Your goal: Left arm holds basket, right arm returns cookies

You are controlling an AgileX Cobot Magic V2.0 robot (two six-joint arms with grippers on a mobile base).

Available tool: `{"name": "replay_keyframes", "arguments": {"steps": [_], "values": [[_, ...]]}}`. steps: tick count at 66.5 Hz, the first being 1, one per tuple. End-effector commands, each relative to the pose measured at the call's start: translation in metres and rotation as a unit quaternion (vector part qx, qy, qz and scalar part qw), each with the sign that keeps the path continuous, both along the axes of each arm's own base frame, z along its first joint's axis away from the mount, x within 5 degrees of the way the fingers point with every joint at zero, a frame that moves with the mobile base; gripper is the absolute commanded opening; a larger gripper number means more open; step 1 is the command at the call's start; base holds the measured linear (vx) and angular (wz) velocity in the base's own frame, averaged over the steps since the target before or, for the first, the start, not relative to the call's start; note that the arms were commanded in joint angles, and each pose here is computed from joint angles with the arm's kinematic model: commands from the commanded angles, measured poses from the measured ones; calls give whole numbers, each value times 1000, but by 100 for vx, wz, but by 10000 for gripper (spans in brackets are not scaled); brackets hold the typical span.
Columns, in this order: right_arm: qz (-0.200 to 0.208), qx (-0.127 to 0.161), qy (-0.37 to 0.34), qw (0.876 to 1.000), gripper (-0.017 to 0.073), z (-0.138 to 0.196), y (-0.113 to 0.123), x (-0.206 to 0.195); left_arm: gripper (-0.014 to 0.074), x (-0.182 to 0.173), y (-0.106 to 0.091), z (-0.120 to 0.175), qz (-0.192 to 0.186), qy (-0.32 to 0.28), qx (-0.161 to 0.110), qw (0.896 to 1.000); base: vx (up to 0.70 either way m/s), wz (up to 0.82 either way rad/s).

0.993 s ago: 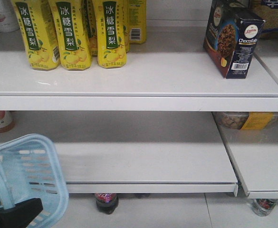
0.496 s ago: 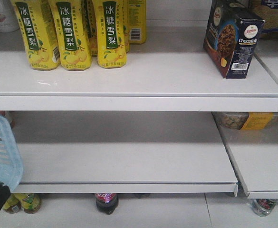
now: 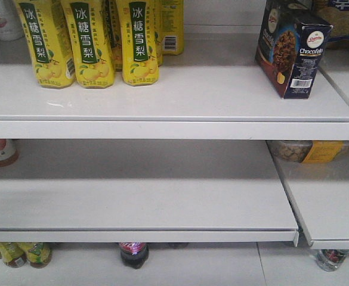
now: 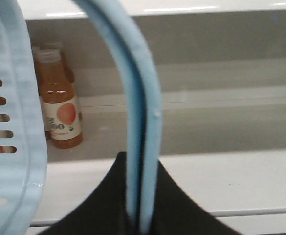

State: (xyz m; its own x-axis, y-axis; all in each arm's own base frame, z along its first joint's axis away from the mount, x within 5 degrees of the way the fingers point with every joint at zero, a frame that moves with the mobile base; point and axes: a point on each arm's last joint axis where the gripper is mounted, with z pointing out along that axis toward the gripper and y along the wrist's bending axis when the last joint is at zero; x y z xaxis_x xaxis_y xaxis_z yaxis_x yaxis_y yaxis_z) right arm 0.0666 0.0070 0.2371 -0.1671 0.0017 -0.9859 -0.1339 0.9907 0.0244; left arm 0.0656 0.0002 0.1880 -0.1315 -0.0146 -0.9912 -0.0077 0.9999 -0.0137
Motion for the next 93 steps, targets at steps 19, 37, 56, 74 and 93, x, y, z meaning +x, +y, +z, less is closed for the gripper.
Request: {"name": "replay_keyframes", "arguments": {"steps": [19,37,56,74,93], "values": [[10,2,-42,999,-6,15,2,0,-3,-11,4,15,41,-66,-37,996,0,0],[10,2,-42,999,-6,15,2,0,-3,-11,4,15,38,-67,-37,996,0,0],[10,2,-42,999,-6,15,2,0,-3,-11,1,15,11,-66,-39,997,0,0],[10,2,-42,999,-6,15,2,0,-3,-11,0,15,4,-65,-40,997,0,0],[10,2,-42,999,-6,15,2,0,-3,-11,0,15,4,-66,-40,997,0,0]]}}
